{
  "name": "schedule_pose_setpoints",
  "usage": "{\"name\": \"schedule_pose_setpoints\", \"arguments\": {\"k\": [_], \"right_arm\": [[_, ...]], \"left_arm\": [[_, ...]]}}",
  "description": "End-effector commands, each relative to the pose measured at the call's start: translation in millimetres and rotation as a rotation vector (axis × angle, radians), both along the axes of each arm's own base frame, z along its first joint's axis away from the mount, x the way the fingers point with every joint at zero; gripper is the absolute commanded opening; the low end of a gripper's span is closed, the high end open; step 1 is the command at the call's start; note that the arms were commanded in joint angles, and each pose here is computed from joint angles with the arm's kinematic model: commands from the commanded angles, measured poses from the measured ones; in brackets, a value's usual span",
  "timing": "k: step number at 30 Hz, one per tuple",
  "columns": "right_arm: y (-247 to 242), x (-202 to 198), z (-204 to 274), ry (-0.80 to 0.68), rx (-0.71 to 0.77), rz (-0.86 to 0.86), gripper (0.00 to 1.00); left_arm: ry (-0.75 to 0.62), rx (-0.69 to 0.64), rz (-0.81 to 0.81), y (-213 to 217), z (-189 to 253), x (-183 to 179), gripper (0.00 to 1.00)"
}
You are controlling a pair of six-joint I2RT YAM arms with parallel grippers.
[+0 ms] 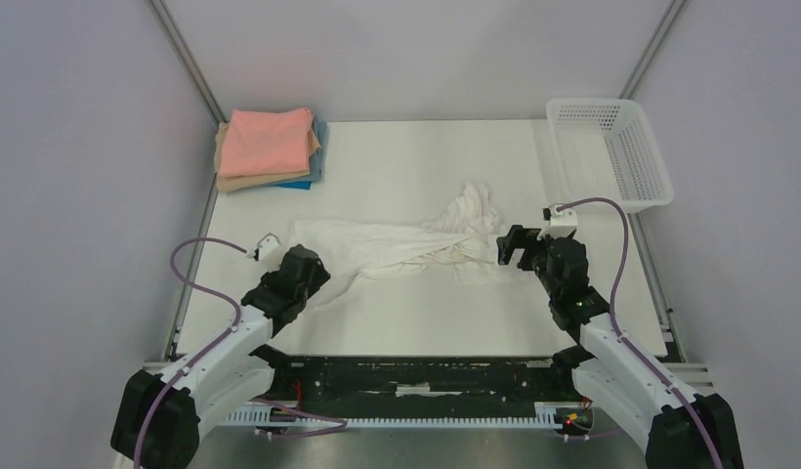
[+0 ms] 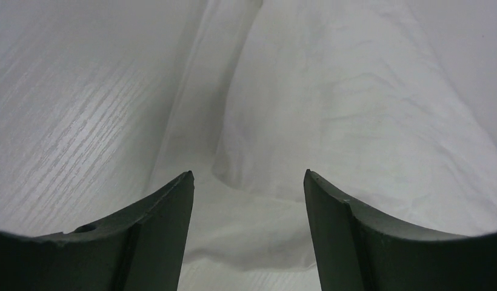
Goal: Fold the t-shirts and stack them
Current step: Flatten out the tshirt
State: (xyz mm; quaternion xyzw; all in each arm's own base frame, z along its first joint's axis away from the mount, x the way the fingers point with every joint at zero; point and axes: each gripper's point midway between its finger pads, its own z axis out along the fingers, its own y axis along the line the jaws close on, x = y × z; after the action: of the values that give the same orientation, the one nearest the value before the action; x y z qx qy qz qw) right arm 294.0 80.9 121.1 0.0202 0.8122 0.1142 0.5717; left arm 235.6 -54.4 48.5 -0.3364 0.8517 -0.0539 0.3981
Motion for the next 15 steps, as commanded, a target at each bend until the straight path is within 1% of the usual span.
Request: {"name": "schedule_pose_setpoints", "arguments": {"k": [1, 3, 5, 7, 9, 12, 14, 15], "right_arm": [[-2.3, 2.6, 12.0, -0.054, -0.001, -0.011, 0.98], [-3.1, 2.5, 12.1, -0.055, -0.004, -0.014, 0.98], [-3.7, 2.3, 11.0, -0.052, -0.004, -0.018, 0.98], [-4.2, 2.4, 10.6, -0.05, -0.005, -0.021, 0.98], [-4.2, 2.5, 9.5, -0.046, -0.006, -0.022, 0.98], [-4.4, 2.5, 8.8, -0.043, -0.009, -0.022, 0.98], [-4.8, 2.7, 8.0, -0.041, -0.01, -0.024, 0.98], [-5.1, 3.0, 8.2, -0.041, -0.011, -0.026, 0.98]], "left_arm": [[-0.095, -0.009, 0.134, 17.1, 4.2, 16.2, 0.7], [-0.103, -0.022, 0.136, 16.8, 1.5, 19.7, 0.66], [-0.102, -0.025, 0.135, 16.0, -0.6, 22.7, 0.59], [-0.087, -0.016, 0.144, 18.1, -4.1, 23.1, 0.57], [-0.076, -0.012, 0.15, 18.9, -6.6, 24.0, 0.51], [-0.078, -0.017, 0.146, 17.1, -8.3, 27.2, 0.45], [-0.072, -0.016, 0.146, 17.0, -9.8, 27.7, 0.36], [-0.071, -0.017, 0.145, 16.8, -9.8, 28.1, 0.28]]}}
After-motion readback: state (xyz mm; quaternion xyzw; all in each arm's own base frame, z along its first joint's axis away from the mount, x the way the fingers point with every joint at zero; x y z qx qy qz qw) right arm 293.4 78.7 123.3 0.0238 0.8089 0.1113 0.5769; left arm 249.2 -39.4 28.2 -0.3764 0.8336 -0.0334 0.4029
